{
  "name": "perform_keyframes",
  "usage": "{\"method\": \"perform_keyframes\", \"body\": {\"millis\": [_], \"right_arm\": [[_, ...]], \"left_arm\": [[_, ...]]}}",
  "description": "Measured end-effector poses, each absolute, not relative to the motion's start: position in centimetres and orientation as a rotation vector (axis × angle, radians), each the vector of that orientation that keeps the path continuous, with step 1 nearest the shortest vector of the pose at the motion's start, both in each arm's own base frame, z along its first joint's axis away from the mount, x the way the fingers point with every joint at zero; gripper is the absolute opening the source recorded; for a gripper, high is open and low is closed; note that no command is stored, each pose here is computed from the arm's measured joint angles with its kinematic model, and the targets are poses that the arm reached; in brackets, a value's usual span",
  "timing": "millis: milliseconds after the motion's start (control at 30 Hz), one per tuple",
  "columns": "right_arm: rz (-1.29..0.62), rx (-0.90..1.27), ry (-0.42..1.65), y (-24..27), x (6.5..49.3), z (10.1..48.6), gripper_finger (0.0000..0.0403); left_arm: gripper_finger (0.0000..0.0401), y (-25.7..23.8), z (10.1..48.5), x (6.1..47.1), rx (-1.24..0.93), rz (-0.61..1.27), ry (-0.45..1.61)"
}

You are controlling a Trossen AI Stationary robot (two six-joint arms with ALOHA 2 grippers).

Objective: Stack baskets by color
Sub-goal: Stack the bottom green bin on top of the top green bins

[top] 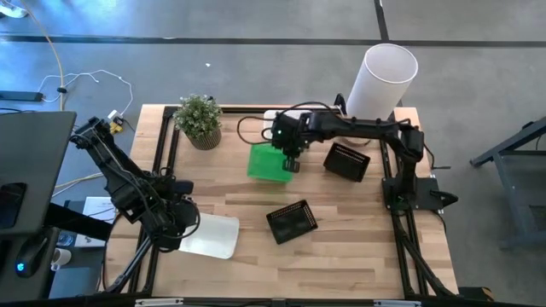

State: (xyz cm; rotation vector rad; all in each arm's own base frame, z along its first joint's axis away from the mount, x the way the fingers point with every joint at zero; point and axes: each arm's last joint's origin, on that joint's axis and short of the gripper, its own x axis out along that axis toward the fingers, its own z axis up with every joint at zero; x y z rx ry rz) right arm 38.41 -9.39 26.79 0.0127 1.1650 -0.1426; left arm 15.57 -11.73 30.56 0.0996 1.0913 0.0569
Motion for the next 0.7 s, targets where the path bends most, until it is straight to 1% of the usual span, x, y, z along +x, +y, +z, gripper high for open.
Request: {"method": "perform_keyframes", "body": {"millis": [233, 433, 700], "right_arm": [[-0.181, 0.125, 1.184, -11.8, 37.4, 25.4, 0.0], [-0.167, 0.176, 1.203, -12.2, 36.9, 23.9, 0.0], [-0.161, 0.17, 1.188, -12.3, 37.0, 23.6, 0.0]], "left_arm": [[0.0136, -11.2, 30.6, 16.0, 0.082, 0.091, 1.091], [0.0136, -10.7, 30.6, 16.3, 0.086, 0.105, 1.094], [0.0136, -10.0, 30.6, 16.8, 0.078, 0.135, 1.098]]}}
